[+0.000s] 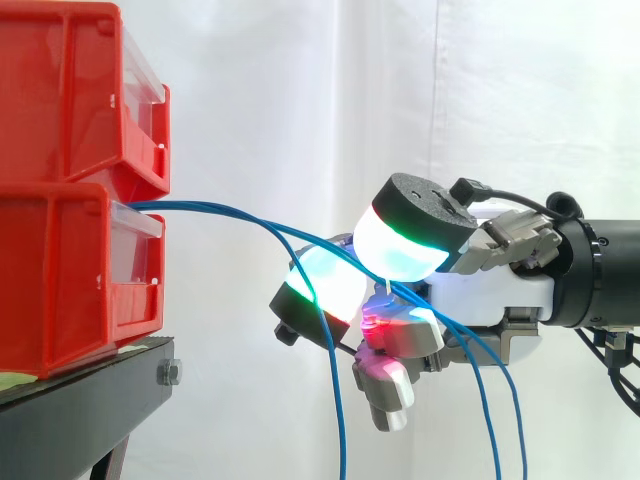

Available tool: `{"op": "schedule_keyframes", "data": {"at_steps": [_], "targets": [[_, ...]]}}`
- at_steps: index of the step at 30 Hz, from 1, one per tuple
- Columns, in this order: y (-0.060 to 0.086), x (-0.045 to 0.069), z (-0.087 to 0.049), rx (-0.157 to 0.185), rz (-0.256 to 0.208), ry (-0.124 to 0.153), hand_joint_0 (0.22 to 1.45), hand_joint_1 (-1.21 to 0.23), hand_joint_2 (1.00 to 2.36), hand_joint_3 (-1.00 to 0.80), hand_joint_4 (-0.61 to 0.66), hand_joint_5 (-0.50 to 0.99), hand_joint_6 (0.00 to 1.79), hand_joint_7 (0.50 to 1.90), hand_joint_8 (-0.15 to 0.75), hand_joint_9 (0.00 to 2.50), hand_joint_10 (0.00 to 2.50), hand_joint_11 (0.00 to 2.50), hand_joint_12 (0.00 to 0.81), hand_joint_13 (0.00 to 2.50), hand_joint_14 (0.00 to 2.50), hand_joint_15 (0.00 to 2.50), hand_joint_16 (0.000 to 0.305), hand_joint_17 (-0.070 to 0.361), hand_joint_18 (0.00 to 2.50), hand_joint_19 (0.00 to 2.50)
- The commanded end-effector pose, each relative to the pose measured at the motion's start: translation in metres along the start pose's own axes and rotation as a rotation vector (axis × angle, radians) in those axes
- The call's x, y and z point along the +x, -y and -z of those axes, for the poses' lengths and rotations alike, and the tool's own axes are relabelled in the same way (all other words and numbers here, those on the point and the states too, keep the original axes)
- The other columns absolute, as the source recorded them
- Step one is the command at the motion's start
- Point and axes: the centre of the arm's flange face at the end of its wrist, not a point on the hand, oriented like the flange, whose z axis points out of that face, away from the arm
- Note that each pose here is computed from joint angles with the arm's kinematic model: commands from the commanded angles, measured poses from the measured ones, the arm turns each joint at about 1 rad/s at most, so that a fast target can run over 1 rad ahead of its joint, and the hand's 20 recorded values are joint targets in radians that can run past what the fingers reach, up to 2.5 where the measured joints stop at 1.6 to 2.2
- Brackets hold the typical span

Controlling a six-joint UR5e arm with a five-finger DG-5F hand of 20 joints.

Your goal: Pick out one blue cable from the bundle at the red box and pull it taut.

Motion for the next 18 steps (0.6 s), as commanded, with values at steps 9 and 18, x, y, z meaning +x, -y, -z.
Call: {"op": "schedule_keyframes", "data": {"at_steps": [9,18], "targets": [[-0.0011,0.0006,-0.0001,-0.001,0.0,-0.001,0.65,-0.79,1.0,-0.5,0.07,-0.13,0.94,1.12,0.326,1.54,0.03,1.06,0.376,1.25,0.03,0.79,0.049,0.11,0.95,0.69],[-0.001,0.0007,0.0001,0.0,0.0,-0.001,0.71,-0.83,1.0,-0.5,0.03,-0.13,0.93,1.11,0.322,1.44,0.03,1.03,0.379,1.24,0.03,0.78,0.051,0.114,0.95,0.68]]}}
